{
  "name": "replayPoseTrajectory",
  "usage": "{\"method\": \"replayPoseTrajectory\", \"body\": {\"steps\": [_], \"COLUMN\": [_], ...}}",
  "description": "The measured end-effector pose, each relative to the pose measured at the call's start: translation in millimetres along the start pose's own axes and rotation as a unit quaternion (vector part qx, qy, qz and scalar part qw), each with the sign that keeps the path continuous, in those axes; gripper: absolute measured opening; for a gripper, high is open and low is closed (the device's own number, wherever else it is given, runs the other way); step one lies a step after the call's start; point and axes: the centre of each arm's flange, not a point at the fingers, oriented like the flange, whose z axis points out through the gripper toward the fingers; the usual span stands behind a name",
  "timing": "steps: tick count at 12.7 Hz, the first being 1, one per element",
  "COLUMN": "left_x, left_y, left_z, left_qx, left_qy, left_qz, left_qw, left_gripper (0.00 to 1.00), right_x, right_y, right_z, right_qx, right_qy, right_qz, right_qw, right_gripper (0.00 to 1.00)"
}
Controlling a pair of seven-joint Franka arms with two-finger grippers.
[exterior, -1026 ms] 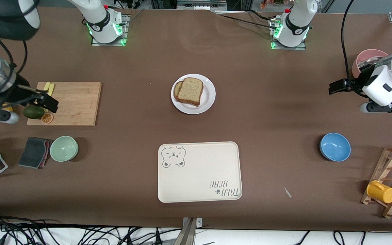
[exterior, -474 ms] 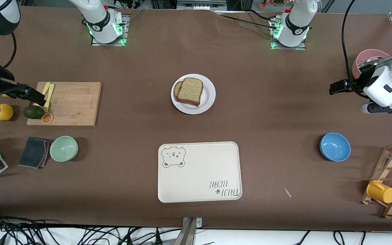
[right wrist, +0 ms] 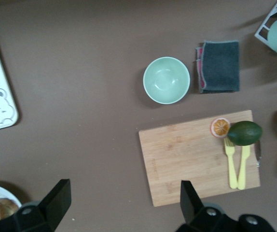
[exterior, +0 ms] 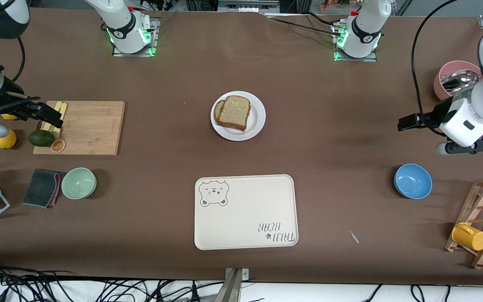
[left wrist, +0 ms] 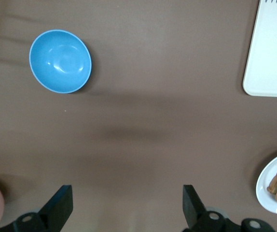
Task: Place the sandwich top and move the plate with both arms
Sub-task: 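Reach the left gripper toward the white plate rim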
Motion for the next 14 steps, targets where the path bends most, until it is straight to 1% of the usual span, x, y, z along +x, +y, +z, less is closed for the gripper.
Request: {"method": "replayPoseTrajectory", "body": {"steps": [1,2,5,8,10,11,12,13,14], "left_x": [6.9,13.9,32.6,39.5,34.2,28.7,21.6,14.2,7.5], "left_y": [5.7,11.6,18.5,24.5,42.7,55.4,67.0,75.7,80.1], "left_z": [8.1,17.6,43.2,77.1,114.2,131.3,147.1,162.1,176.5], "left_qx": [-0.012,-0.032,-0.088,-0.158,-0.188,-0.202,-0.220,-0.240,-0.257], "left_qy": [0.001,-0.002,-0.012,-0.013,-0.019,-0.021,-0.029,-0.038,-0.046], "left_qz": [-0.010,-0.019,-0.036,-0.064,-0.075,-0.079,-0.084,-0.082,-0.074], "left_qw": [1.000,0.999,0.995,0.985,0.979,0.976,0.971,0.967,0.963], "left_gripper": [1.00,1.00,1.00,1.00,1.00,1.00,1.00,1.00,1.00], "right_x": [2.2,3.4,-0.5,-6.1,-10.5,-11.8,-13.1,-14.4,-15.3], "right_y": [9.6,16.9,7.9,2.1,2.8,1.1,-3.2,-8.0,-11.1], "right_z": [-1.3,-2.5,-4.4,-2.4,0.8,1.4,1.6,1.8,2.0], "right_qx": [0.013,0.017,0.019,0.016,0.013,0.012,0.012,0.005,-0.012], "right_qy": [-0.001,-0.001,-0.003,-0.018,-0.038,-0.042,-0.043,-0.042,-0.038], "right_qz": [0.005,0.009,-0.010,-0.023,-0.025,-0.027,-0.031,-0.038,-0.045], "right_qw": [1.000,1.000,1.000,0.999,0.999,0.999,0.999,0.998,0.998], "right_gripper": [1.00,1.00,1.00,1.00,1.00,1.00,1.00,1.00,1.00]}}
